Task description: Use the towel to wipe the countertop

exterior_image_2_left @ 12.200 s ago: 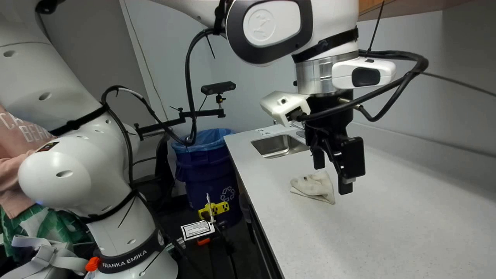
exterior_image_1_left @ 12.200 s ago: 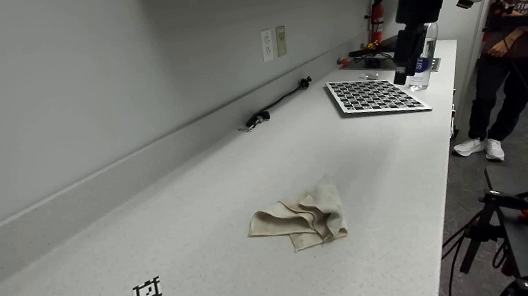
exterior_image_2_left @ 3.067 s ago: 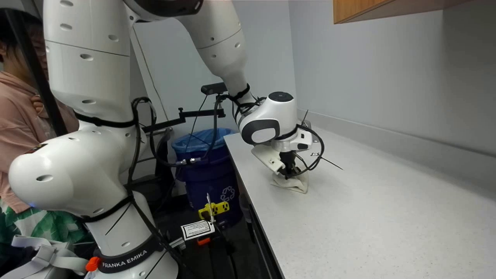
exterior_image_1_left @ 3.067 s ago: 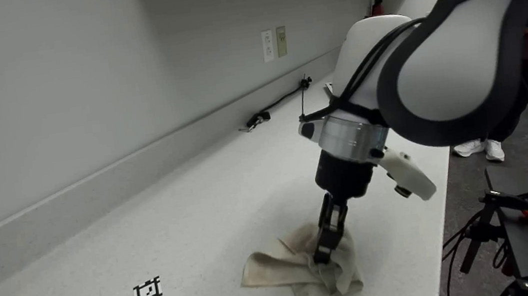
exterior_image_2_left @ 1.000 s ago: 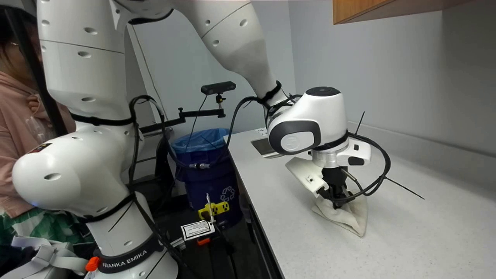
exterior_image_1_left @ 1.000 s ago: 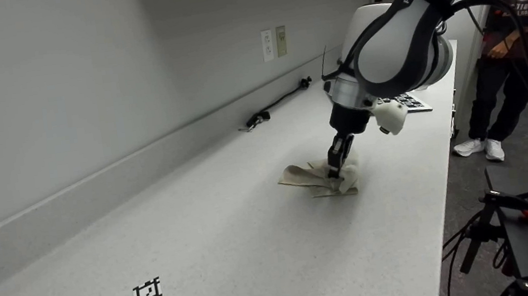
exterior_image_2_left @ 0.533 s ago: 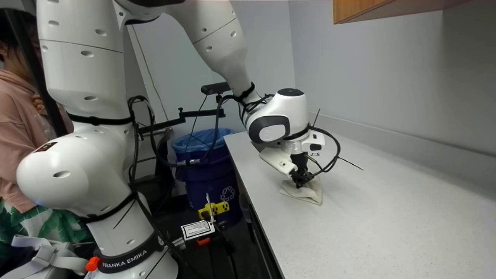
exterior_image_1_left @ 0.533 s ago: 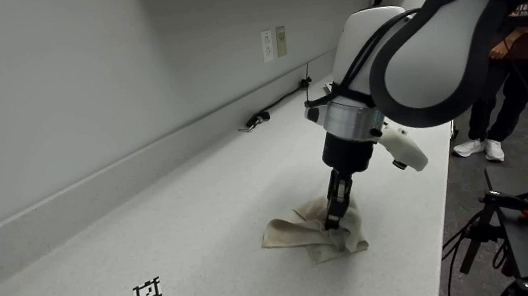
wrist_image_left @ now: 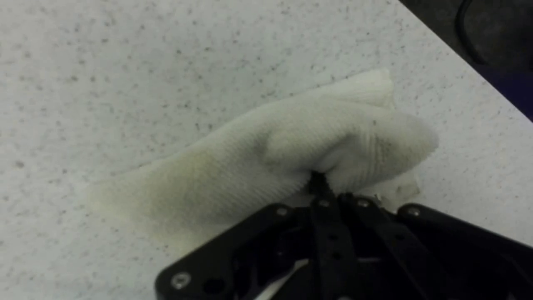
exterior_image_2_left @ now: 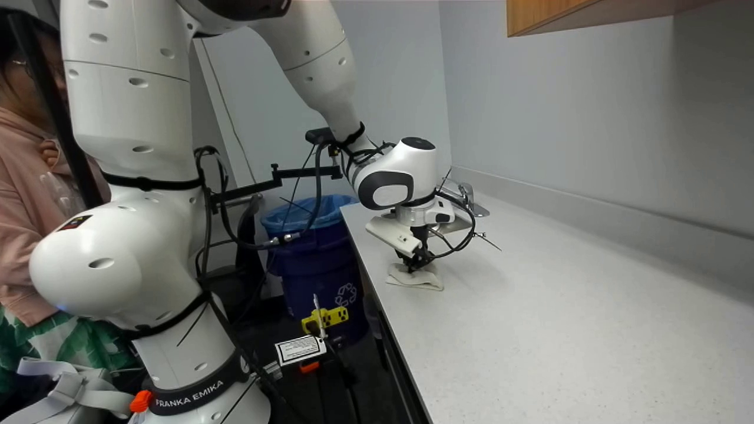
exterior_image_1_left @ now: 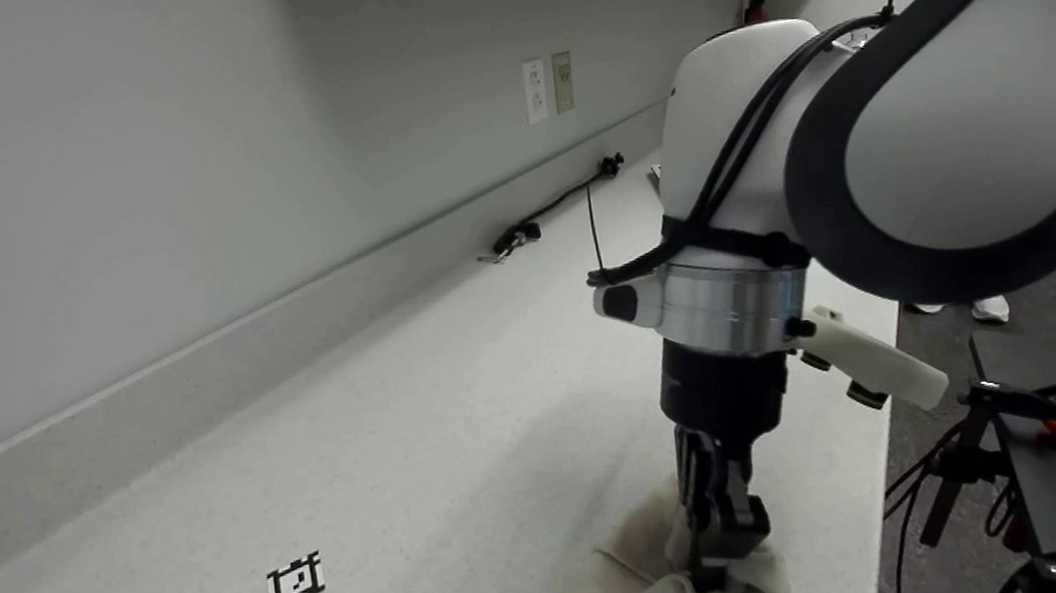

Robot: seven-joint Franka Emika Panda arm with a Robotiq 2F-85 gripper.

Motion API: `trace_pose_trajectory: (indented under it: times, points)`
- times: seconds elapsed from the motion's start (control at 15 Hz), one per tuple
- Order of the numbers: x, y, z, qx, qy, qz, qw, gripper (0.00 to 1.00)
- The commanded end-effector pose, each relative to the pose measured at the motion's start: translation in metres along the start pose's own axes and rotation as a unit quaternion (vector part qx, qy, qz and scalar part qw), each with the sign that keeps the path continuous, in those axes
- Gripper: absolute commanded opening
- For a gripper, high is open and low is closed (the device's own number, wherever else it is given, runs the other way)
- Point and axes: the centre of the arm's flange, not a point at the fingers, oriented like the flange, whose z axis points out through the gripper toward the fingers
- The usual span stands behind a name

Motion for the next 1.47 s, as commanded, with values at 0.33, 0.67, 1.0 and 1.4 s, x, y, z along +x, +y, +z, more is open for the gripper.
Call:
trace_pose_trajectory:
  times: [0.33,0.67,1.0,1.4]
  points:
    - [-0.006,0.13,-0.044,-0.114,0.024,0.04,0.9923,0.01]
    - [-0.03,0.198,-0.082,-0.162,0.071,0.126,0.9762,0.01]
    - [-0.037,0.2,-0.085,-0.16,0.092,0.184,0.9654,0.01]
    - [-0.036,0.155,-0.046,-0.134,0.058,0.179,0.9729,0.01]
